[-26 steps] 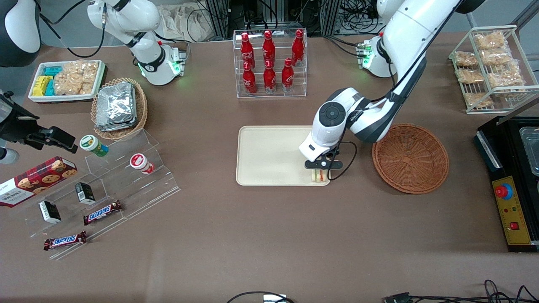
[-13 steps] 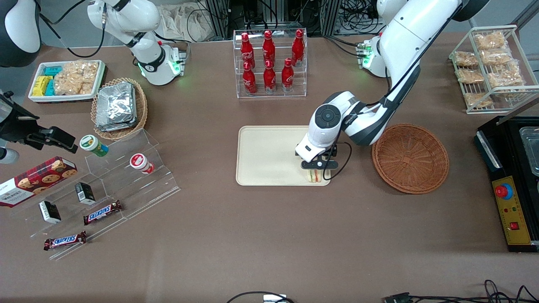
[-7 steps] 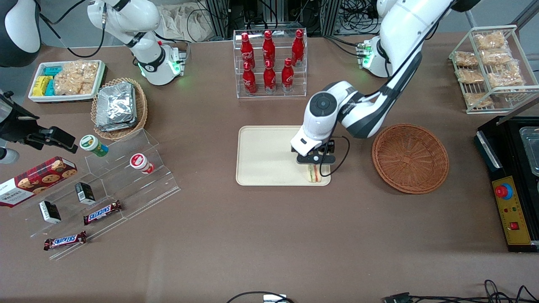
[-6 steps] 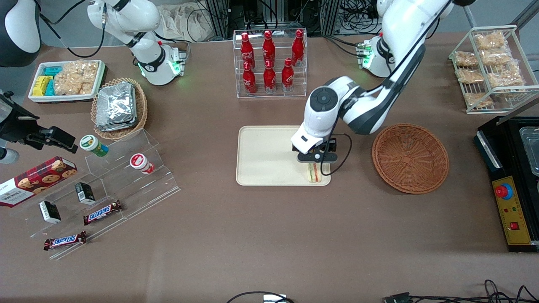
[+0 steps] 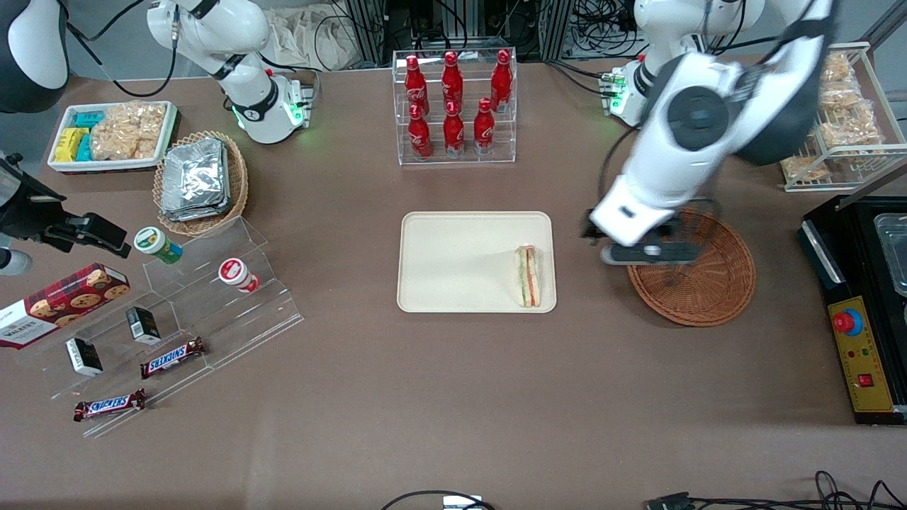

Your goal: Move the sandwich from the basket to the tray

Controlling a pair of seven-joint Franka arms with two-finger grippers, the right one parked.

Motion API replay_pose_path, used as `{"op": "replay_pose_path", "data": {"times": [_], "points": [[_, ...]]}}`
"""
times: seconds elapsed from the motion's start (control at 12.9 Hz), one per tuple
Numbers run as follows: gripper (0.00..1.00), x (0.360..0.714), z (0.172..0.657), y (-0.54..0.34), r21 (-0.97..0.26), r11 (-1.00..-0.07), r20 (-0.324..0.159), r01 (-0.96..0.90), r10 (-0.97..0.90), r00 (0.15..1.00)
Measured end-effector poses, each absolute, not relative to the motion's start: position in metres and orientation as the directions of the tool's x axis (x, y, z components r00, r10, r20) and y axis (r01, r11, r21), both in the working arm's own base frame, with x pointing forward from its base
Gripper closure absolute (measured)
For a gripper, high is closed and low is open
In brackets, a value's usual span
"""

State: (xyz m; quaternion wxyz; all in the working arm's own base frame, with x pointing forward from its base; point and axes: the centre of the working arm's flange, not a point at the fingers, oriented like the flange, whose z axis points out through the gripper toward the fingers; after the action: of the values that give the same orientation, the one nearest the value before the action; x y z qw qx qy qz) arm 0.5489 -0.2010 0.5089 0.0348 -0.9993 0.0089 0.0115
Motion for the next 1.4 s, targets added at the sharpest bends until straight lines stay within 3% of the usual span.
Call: {"op": "replay_pose_path", "data": {"times": [0.31,0.62,1.4], "points": [[0.0,0.552,0.508,-0.082,-0.085,-0.996,-0.047,0.04,0.044,0.998],[0.0,0.528,0.484,-0.049,-0.076,-0.997,-0.025,0.026,0.028,0.999],[0.0,0.523,0.578,-0.036,0.001,-1.0,-0.074,0.0,0.0,0.997]]}}
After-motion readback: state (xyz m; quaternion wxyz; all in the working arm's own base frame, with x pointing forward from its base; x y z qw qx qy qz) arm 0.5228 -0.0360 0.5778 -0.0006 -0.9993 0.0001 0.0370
